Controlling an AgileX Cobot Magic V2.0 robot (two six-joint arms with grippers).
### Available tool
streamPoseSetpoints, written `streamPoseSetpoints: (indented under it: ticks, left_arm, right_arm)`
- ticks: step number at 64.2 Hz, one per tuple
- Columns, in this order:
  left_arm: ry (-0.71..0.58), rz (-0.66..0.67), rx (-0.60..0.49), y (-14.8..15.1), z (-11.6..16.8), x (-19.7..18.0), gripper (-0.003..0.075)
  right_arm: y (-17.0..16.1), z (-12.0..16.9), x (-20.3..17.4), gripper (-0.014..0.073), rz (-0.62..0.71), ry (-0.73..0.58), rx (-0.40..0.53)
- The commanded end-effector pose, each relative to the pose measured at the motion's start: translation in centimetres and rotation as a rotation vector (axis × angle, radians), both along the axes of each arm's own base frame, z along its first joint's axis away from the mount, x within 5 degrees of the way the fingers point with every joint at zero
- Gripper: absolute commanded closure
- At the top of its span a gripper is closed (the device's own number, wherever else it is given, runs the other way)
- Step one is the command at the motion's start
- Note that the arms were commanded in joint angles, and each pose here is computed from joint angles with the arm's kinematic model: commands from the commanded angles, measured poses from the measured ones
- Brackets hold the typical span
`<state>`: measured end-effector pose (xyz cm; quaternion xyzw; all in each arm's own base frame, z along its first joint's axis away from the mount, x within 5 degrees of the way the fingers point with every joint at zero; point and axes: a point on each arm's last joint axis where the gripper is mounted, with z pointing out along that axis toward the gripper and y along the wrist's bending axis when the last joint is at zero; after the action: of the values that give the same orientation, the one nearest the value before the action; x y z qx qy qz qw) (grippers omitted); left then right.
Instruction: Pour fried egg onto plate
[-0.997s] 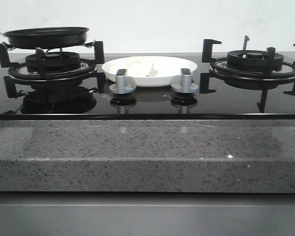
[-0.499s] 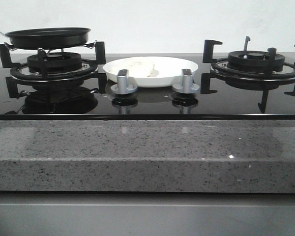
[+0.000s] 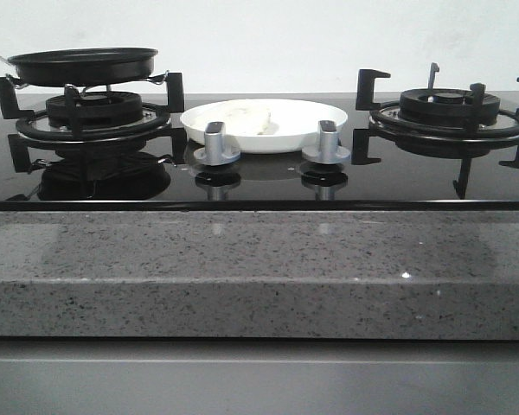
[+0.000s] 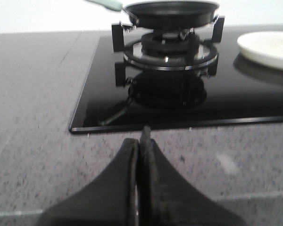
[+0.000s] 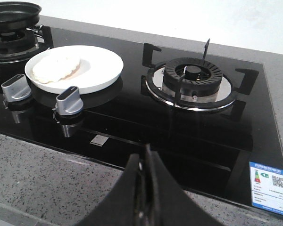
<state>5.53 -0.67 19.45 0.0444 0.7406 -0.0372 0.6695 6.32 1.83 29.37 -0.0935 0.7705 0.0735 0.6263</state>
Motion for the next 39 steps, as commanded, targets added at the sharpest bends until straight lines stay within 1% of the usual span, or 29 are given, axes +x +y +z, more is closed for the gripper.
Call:
streamPoseSetpoints:
  ticks: [1, 22, 39]
  left_arm:
    - [-0.106, 0.004, -0.049, 0.03, 0.77, -0.06, 0.0739]
    - [-0.113, 0.079, -0.055, 0.44, 0.82, -0.03, 0.0739]
    - [-0.113, 0.081, -0.054, 0.45, 0.82, -0.03, 0.0739]
  right_arm:
    - [-0.18, 1.56, 0.07, 0.0663, -0.02, -0.099, 0.005]
    - [-0.17, 1.54, 0.07, 0.0663, -0.019, -0.097, 0.005]
    - [-0.17, 1.54, 0.07, 0.0663, -0.019, -0.097, 0.005]
